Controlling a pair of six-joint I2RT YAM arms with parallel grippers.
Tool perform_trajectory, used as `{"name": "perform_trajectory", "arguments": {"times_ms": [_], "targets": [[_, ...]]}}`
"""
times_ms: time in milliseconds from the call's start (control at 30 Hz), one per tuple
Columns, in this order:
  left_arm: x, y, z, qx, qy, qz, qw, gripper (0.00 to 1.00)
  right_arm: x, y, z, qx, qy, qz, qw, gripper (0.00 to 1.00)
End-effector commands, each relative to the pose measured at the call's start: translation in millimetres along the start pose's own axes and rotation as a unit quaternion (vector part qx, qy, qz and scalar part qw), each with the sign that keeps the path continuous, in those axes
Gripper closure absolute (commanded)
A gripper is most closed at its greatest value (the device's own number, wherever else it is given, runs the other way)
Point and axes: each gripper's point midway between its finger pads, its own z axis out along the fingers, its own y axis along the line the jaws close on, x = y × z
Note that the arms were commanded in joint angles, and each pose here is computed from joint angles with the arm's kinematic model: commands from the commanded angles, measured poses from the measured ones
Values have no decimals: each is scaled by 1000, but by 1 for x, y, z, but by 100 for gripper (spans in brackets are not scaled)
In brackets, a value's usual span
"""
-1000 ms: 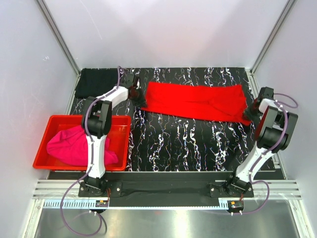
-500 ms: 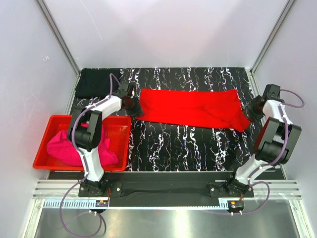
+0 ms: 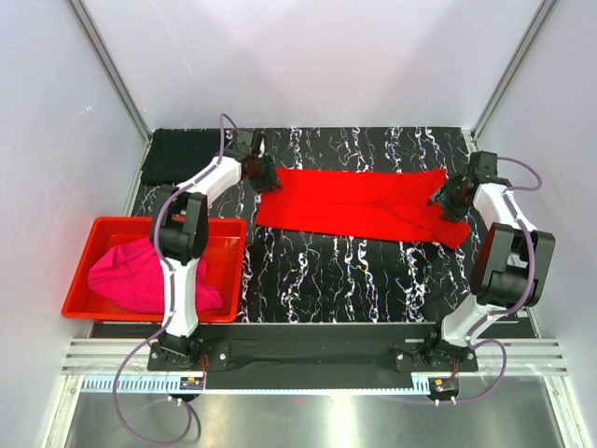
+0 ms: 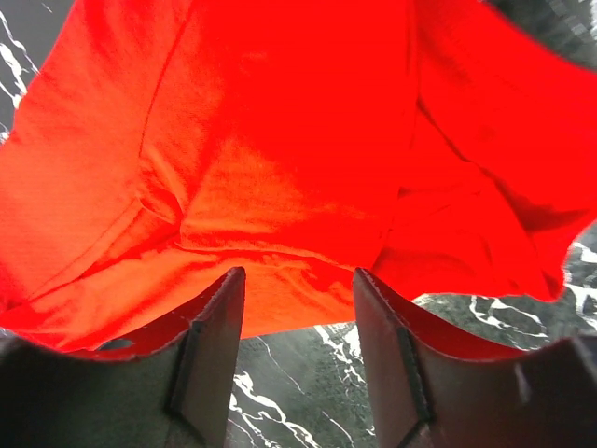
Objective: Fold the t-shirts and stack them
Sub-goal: Fold the tshirt
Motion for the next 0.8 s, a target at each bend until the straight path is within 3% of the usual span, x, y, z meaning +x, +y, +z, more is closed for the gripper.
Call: {"name": "perform_trajectory", "arguments": {"times_ms": [0, 200, 333, 533, 767], "targets": [[-1, 5, 11, -8, 20, 2, 1000, 67, -6, 16, 4, -18, -8, -1, 1000, 44], [8, 37, 38, -39, 35, -11, 999, 67, -10, 33, 19, -37, 0, 5, 999, 47], [4, 40, 34, -46, 37, 1, 998, 65, -7, 34, 29, -35, 6, 16, 999, 46], [-14, 3, -4, 13, -10, 5, 1000, 62, 2, 18, 36, 0, 10, 23, 1000, 43], [-13, -42, -33, 73, -21, 21, 997, 62, 19, 8, 40, 10, 23, 16, 1000, 44]]}}
